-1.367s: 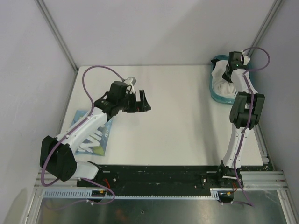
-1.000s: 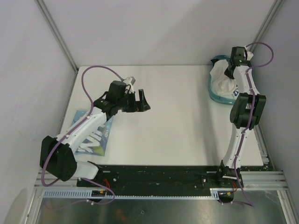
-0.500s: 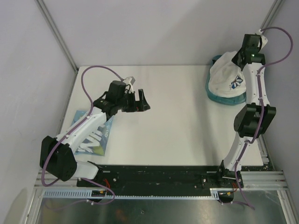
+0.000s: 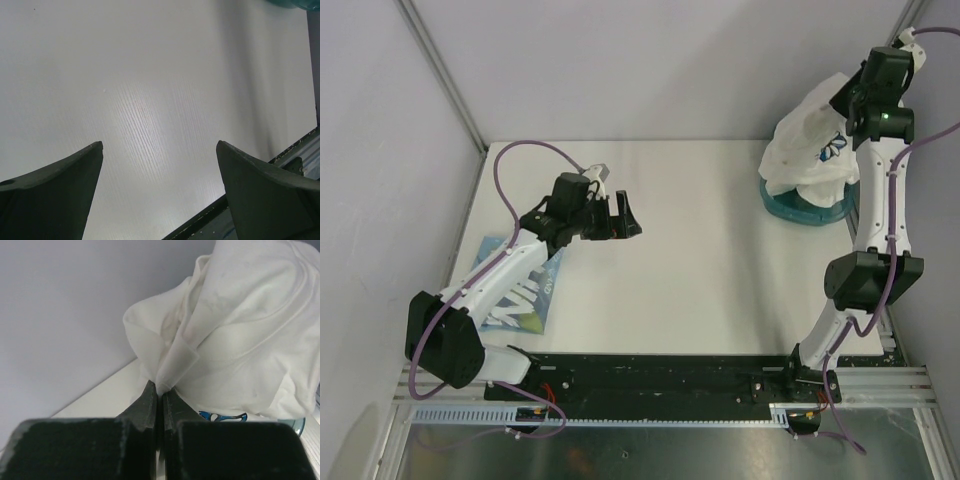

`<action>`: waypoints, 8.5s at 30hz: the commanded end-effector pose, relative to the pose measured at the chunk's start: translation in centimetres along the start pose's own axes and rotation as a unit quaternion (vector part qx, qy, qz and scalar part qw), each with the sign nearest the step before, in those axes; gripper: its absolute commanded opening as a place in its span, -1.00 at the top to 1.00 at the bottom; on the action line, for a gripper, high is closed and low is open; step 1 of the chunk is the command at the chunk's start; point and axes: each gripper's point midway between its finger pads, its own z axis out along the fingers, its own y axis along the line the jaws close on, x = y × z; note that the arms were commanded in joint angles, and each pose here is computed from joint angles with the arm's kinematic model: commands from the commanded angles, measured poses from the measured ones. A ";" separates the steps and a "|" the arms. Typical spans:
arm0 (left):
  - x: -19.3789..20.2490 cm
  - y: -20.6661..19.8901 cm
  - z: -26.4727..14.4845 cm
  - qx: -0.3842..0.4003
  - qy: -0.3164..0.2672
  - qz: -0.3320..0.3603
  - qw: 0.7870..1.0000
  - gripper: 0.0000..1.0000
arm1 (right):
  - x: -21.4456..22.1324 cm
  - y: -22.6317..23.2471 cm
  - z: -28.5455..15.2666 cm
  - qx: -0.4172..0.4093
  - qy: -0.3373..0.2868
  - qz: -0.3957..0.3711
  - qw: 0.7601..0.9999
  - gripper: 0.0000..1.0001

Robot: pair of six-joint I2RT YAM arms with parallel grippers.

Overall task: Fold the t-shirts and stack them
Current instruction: Grab crumpled tshirt from bin with the right arm, then move the tshirt to the center of the board, then flatten out the tshirt

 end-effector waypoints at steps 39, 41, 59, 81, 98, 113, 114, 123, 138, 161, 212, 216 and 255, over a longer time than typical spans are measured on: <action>-0.8 -1.0 -0.8 0.026 -0.022 0.001 0.999 -0.99 | 17.0 -2.7 1.6 0.003 0.165 -0.067 0.984 -0.65; -0.8 -1.1 -0.7 0.029 -0.020 0.000 0.999 -0.99 | 17.7 -2.0 2.0 0.006 0.156 -0.089 0.984 -0.71; -0.8 -1.1 -1.0 0.031 -0.024 0.005 0.999 -0.99 | 18.1 -0.7 5.3 0.133 0.115 -0.198 0.964 0.75; -1.4 -1.3 -1.5 0.030 -0.037 -0.001 0.999 -0.99 | -7.9 9.6 -12.4 -0.094 -0.181 -0.019 0.979 1.00; -1.7 -1.2 -1.9 0.024 -0.045 -0.006 0.999 -0.99 | -12.4 15.7 -20.3 -0.242 -0.235 0.047 0.940 1.00; -1.7 -0.9 -3.4 0.017 -0.067 -0.018 0.997 -0.99 | 3.6 22.2 -17.6 -0.296 -0.089 0.027 0.951 1.00; -1.6 -0.9 -3.5 0.017 -0.069 -0.020 0.997 -0.99 | 6.4 21.8 -16.2 -0.287 -0.063 0.021 0.956 1.00; -0.4 -0.1 -3.7 0.007 -0.066 -0.034 0.997 -0.99 | 28.1 17.4 -9.8 -0.237 0.171 -0.055 0.955 0.83; 1.3 -1.7 -1.0 0.037 -0.024 -0.027 0.999 -0.99 | 26.0 10.8 -15.1 -0.177 0.198 -0.119 0.957 -0.68; 7.8 -7.6 13.5 -0.085 -0.033 -0.080 0.993 -0.78 | 34.3 -3.3 -14.6 -0.085 0.253 -0.042 0.963 -0.57; -10.6 7.3 -3.7 -0.181 -0.282 -0.136 0.932 1.00 | 34.5 5.4 -9.7 -0.077 0.176 -0.110 0.975 1.00; -14.0 7.6 -7.5 -0.193 -0.323 -0.120 0.919 1.00 | 28.0 5.5 -10.8 -0.082 0.142 -0.118 0.979 1.00; -30.5 0.6 -24.4 -0.063 -0.472 -0.080 0.876 1.00 | -1.3 14.9 -21.7 -0.315 0.000 0.004 0.949 1.00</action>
